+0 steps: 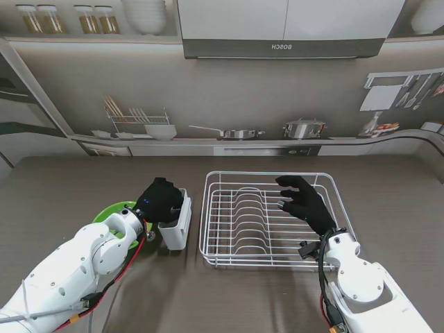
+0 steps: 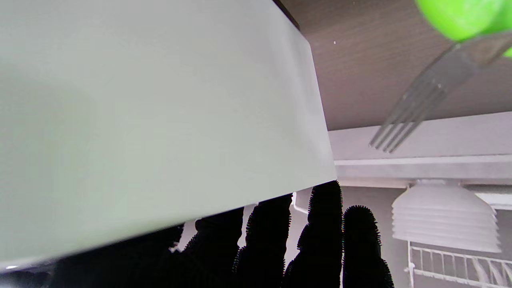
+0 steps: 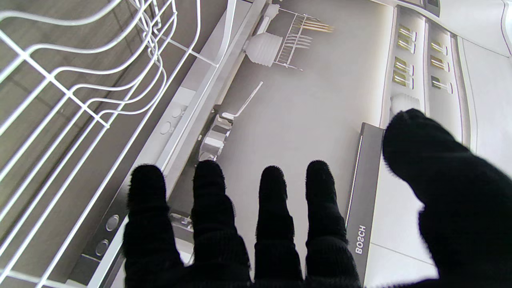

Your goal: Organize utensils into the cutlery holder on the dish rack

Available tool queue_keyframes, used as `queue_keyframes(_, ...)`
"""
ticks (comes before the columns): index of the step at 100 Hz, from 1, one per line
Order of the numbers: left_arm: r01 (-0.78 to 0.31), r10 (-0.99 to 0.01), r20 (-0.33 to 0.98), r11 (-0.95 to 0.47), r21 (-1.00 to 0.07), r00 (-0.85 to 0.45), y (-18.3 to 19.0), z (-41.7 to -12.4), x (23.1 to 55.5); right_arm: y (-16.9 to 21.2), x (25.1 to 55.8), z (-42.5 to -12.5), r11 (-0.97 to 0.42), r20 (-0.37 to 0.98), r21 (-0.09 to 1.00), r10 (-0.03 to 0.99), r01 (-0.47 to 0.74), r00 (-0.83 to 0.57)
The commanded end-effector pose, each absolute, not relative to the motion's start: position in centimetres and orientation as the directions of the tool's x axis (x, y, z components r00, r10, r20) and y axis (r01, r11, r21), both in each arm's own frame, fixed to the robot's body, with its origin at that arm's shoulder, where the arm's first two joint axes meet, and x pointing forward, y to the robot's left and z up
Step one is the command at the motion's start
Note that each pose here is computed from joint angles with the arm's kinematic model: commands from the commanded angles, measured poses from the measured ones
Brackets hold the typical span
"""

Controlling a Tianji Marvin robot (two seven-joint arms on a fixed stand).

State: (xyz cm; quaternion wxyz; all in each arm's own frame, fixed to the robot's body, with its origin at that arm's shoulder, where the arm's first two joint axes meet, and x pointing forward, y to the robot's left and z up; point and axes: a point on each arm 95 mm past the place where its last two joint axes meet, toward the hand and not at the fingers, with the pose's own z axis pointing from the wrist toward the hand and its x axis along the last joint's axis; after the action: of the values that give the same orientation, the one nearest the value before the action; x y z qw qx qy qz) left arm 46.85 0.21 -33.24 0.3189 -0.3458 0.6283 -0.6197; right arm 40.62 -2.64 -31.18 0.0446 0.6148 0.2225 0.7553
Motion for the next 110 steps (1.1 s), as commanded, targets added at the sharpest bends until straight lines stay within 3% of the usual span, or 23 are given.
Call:
queue_keyframes(1, -0.030, -0.823, 0.033, -0.019, -0.999, -0.567, -0.3, -32.3, 47.0, -2.2, 40.5, -31.4, -0.895, 0.912, 0.387, 0.335, 0.224, -0.238)
queue_keyframes(51, 0.018, -0.791, 0.028, -0.049, -0.999, -0.611, -2.0, -29.1, 48.6, -2.3, 40.5, -31.4, -0.894, 0.912, 0.387, 0.334, 0.225, -0.239)
queue_keyframes(110, -0.001, -0.774, 0.058, -0.074, -0.997, -0.631, -4.0, -29.3, 50.4, -2.4, 40.5, -31.2, -0.897, 0.911, 0.386, 0.333, 0.218, -0.241)
